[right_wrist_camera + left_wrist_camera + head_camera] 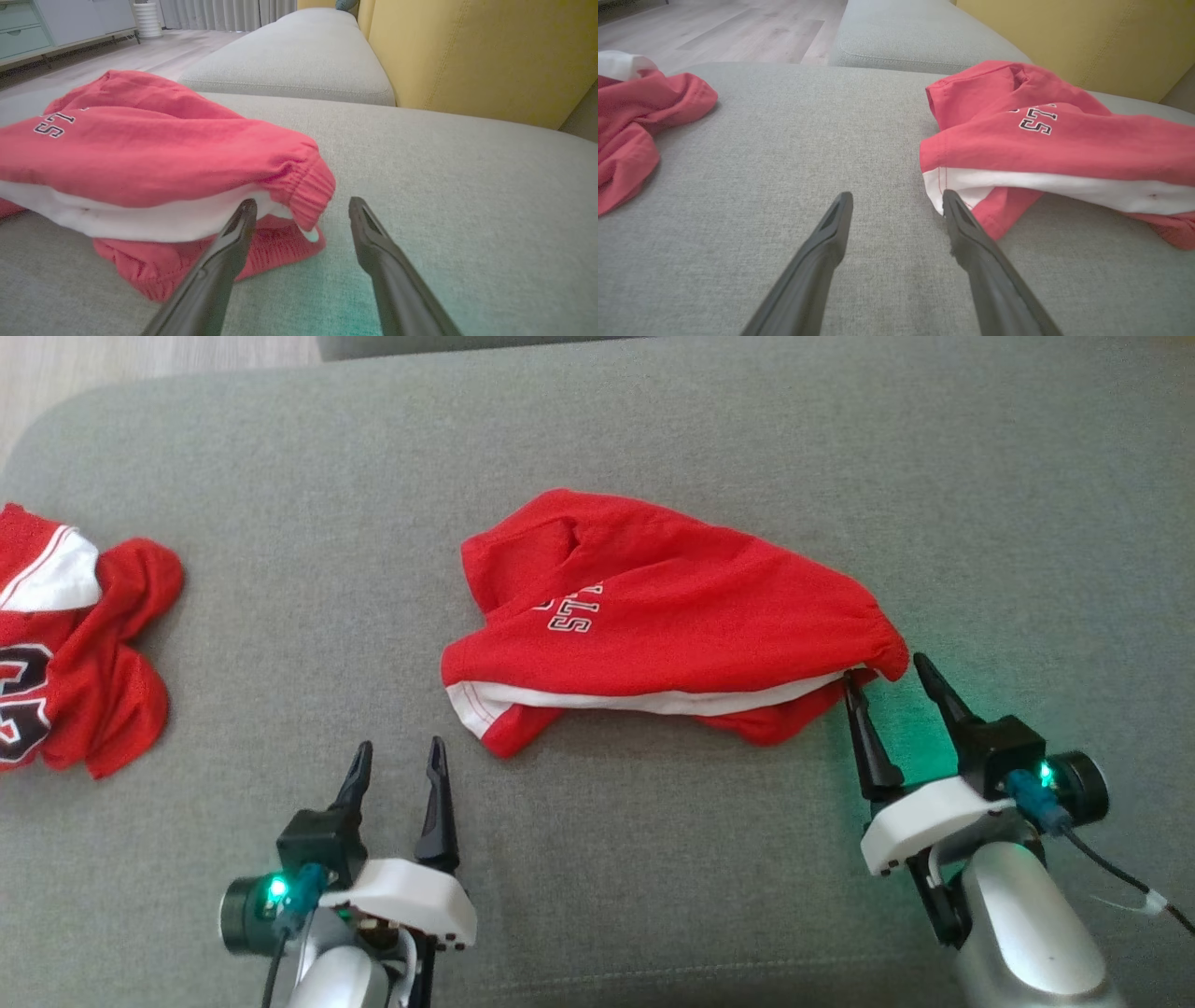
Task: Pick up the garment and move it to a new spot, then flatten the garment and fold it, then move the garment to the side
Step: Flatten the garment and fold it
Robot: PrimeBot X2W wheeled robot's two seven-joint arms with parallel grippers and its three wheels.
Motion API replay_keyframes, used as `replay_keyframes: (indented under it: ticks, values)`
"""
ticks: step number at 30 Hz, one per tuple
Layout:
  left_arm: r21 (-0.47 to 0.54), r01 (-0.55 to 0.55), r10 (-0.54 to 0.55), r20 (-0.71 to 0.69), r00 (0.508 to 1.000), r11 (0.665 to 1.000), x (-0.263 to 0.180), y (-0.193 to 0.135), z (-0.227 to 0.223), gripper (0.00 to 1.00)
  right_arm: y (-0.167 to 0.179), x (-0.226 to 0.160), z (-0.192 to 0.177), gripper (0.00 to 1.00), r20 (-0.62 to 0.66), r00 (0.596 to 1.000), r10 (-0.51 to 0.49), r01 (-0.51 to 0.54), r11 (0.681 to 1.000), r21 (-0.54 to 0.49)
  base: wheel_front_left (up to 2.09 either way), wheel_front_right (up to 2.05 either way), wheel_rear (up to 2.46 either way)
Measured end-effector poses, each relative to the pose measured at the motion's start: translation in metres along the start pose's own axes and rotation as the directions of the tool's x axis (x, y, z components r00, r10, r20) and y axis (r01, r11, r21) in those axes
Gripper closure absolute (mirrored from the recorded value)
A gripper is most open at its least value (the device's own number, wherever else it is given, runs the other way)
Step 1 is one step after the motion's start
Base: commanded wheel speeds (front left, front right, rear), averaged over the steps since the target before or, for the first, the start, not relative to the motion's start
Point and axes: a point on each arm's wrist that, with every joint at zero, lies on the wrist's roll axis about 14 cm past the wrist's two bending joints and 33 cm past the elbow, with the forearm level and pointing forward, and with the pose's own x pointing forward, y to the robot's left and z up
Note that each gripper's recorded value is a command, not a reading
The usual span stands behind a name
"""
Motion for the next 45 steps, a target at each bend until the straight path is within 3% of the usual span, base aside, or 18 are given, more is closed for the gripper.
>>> replay_keyframes:
  ticks: [4,11,13,14,15,16,22,30,45]
  values:
    - [-0.001,0.001,-0.001,-0.021,1.000,1.000,0.000,0.000,-0.007,0.00,0.001,0.001,-0.013,0.00,-0.040,0.999,0.005,-0.005,1.000,-0.001,0.00,0.00,0.00]
    - [-0.003,0.013,-0.013,-0.024,1.000,1.000,0.005,-0.003,-0.008,0.00,-0.001,0.003,-0.019,0.13,-0.059,0.998,-0.001,0.001,1.000,-0.004,0.00,0.00,0.00]
    - [-0.007,0.017,-0.017,-0.018,1.000,1.000,0.008,-0.004,-0.006,0.00,-0.002,0.005,-0.018,0.31,-0.056,0.998,-0.002,0.001,1.000,-0.005,0.00,0.00,0.00]
    - [-0.010,0.018,-0.018,-0.017,1.000,1.000,0.009,-0.004,-0.005,0.00,-0.002,0.006,-0.017,0.52,-0.053,0.999,-0.002,0.002,1.000,-0.005,0.00,0.00,0.00]
    - [-0.011,0.022,-0.022,-0.019,1.000,1.000,0.009,-0.005,-0.006,0.00,-0.002,0.009,-0.015,0.62,-0.047,0.999,0.001,-0.001,1.000,-0.010,0.00,0.00,0.00]
    - [-0.011,0.023,-0.023,-0.021,1.000,1.000,0.009,-0.005,-0.007,0.00,-0.002,0.009,-0.015,1.00,-0.047,0.999,0.002,-0.003,1.000,-0.015,0.00,0.00,0.00]
    - [-0.042,0.048,-0.049,-0.028,0.998,0.998,0.011,-0.009,-0.009,0.00,0.000,0.011,-0.017,1.00,-0.053,0.999,0.009,-0.010,1.000,-0.018,0.00,0.00,0.00]
    - [-0.173,0.103,-0.112,-0.045,0.993,0.980,0.019,-0.020,-0.013,0.00,-0.001,0.012,-0.017,1.00,-0.052,0.999,0.011,-0.012,1.000,-0.023,0.00,0.00,0.00]
    - [-0.240,0.113,-0.146,-0.127,0.981,0.964,0.038,-0.031,-0.039,0.00,-0.008,0.015,-0.014,1.00,-0.042,0.999,-0.003,0.002,1.000,-0.009,0.00,0.00,0.00]
